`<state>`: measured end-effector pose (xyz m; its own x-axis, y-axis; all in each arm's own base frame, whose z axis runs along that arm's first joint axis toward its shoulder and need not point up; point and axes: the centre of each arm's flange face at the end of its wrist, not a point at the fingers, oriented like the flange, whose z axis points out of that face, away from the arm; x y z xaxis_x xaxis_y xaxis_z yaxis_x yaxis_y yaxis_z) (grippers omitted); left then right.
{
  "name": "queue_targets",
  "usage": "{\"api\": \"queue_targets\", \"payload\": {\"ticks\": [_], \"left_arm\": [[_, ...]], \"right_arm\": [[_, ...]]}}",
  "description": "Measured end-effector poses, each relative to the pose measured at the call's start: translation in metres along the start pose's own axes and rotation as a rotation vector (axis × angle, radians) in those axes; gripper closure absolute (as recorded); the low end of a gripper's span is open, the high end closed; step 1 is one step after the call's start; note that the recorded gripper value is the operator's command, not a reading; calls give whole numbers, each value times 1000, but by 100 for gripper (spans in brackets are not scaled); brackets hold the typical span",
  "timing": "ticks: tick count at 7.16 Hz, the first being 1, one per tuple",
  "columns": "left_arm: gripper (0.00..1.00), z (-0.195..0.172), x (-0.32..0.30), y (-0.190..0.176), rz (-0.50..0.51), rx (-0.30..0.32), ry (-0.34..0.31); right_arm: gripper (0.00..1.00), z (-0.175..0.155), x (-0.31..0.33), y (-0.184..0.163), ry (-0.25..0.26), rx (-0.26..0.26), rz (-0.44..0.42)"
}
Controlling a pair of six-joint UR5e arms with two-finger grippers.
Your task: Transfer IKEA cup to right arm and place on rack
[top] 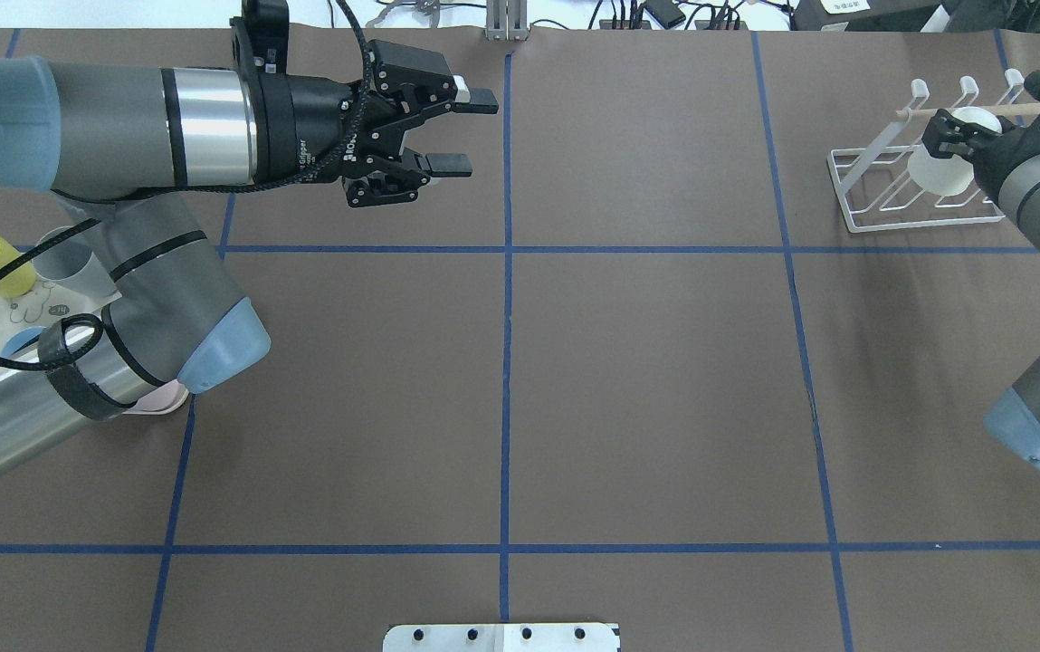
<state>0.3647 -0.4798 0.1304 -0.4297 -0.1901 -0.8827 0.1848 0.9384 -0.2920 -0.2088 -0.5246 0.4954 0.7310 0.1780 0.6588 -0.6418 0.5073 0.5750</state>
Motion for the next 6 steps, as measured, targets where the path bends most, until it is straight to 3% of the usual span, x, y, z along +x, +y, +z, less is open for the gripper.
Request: {"api": "queue_targets", "payload": {"ticks": [1,4,6], "left_arm": [[26,0,1,1,1,-1,1],[25,-1,3,2,3,-2,6],[26,-12,7,-11,33,23,-16]], "right_arm": [[1,0,-1,0,-1,0,1],[0,0,-4,4,-5,-5,7],[0,-14,-14,-1,-51,-30,13]]}}
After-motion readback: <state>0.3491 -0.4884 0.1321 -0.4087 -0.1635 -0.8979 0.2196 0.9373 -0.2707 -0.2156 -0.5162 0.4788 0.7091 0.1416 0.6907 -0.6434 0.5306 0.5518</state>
